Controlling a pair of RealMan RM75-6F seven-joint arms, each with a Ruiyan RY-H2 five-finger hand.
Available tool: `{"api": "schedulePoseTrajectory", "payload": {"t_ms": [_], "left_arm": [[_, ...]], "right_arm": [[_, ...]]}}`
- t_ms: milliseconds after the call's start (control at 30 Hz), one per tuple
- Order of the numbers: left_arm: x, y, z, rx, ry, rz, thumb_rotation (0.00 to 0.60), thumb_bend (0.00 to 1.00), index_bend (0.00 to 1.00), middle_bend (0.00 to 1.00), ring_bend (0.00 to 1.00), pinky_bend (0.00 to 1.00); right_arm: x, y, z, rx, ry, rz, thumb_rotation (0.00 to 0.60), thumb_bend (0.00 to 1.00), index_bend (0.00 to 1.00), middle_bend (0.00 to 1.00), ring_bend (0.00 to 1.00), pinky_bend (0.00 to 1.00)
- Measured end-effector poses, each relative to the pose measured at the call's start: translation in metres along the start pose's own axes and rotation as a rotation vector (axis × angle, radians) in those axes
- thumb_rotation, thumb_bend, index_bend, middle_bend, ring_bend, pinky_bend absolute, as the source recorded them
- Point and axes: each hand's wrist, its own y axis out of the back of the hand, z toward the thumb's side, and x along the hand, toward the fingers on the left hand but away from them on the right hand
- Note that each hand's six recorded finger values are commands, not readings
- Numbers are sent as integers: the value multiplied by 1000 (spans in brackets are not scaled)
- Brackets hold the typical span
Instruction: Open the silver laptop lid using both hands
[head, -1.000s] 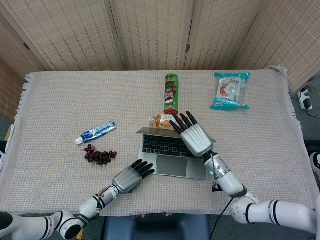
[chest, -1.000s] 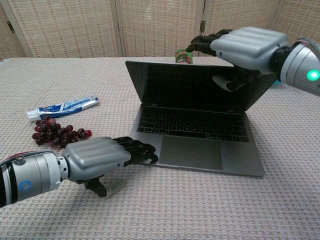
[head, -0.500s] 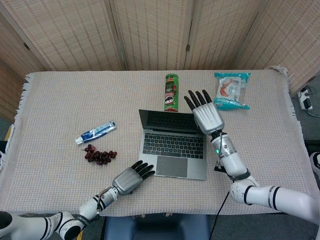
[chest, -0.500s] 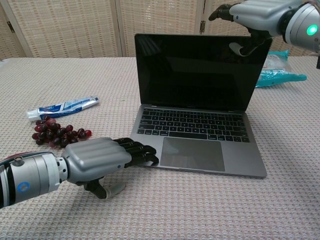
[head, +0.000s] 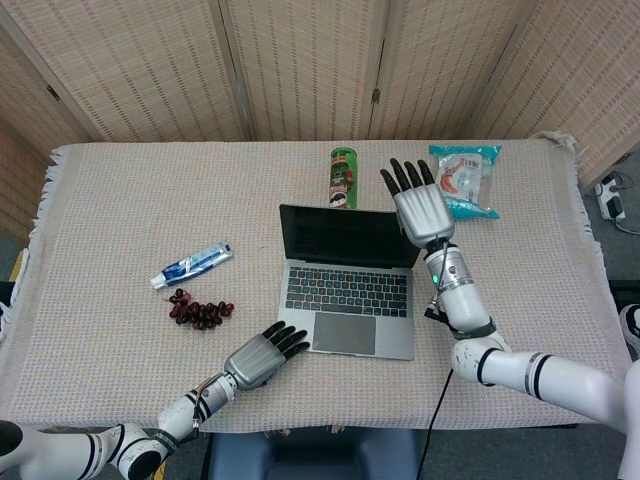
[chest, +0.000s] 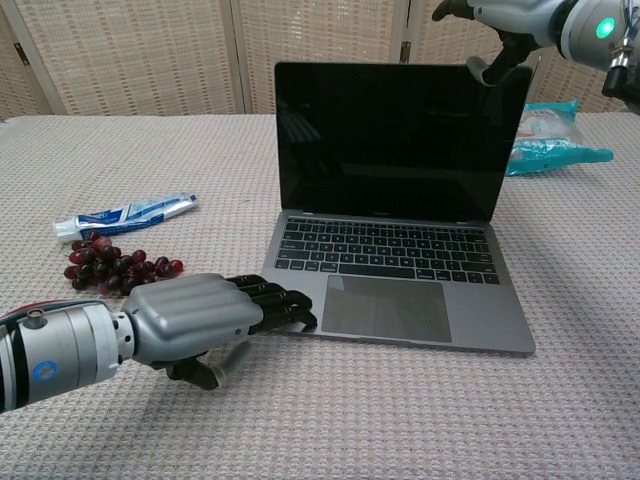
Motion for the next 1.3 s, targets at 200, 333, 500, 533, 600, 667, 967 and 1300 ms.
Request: {"api": "schedulePoseTrajectory", "payload": {"t_ms": [200,333,500,533,600,667,967,1300], "left_arm": [[-1,0,1,-1,-2,-2,600,894,36,3,0,0],[-2,1,2,-5,-3,3,600,892,35,3,0,0],[-7,7,4,-32,-13,26,600,852,34,3,0,0],[-8,9,5,-40,-15,32,600,823,34,3,0,0],[-13,14,5,-66,-19,49,600,779,33,3,0,0],[-20,22,3,-93,-18,80,600,740,33,3,0,0],[-62,51,-34,-163,86,221,600,720,29,4,0,0],[-132,75,-106,-239,310,358,600,716,29,5,0,0]], "right_arm": [[-10,-2,-9,8,-40,16,600,689,0,0,0,0],[-13,-2,-9,0,-41,18,600,689,0,0,0,0],[-5,6,-6,-21,-7,-7,600,689,0,0,0,0],[-2,9,-6,-27,2,-15,600,689,0,0,0,0],[6,15,-5,-45,24,-32,600,689,0,0,0,0],[15,22,-5,-61,45,-49,600,689,0,0,0,0],[83,43,-29,-110,120,-111,600,688,0,0,0,0],[175,16,-85,-213,90,-82,600,689,0,0,0,0]]}}
